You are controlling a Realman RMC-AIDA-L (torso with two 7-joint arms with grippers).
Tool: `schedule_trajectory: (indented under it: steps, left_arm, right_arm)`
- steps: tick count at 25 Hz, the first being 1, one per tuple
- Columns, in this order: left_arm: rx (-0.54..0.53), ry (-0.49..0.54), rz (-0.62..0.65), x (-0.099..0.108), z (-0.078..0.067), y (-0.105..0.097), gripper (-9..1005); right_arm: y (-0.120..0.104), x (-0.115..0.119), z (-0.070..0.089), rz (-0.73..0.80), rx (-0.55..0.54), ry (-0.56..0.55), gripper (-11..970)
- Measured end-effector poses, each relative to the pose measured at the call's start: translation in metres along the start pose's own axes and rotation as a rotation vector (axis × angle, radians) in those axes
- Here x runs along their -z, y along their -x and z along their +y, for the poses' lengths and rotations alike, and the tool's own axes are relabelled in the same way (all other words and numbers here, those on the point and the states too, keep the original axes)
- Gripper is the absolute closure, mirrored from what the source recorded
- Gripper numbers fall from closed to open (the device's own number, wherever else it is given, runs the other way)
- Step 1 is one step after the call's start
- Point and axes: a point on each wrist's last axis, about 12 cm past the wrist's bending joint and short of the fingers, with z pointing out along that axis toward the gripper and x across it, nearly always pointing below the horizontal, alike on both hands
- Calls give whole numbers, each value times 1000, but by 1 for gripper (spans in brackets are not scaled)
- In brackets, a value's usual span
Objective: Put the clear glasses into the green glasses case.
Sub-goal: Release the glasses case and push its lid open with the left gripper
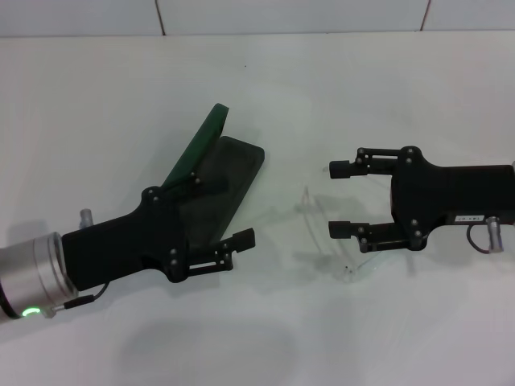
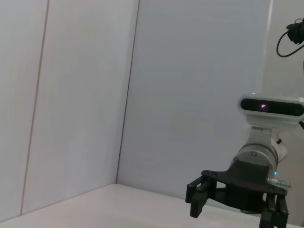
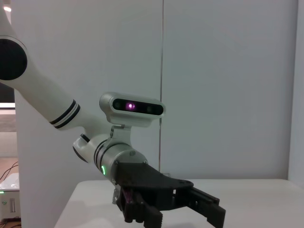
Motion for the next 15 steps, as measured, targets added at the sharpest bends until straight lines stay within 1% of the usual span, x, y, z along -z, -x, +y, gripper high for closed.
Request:
schedule_trajectory:
  steps: [11,13,15]
  left_arm:
    - [-2,4,-7,-1,0,1,136]
    - [-2,3,-11,-2,2,3,142]
    - [5,8,-20,-3,8,10,148]
  right_arm:
    - [-2,2,1,0,-3,-10,194]
    - [-2,3,1,2,-2,-12,194]
    - [-2,4,1,4,-4,-15,194]
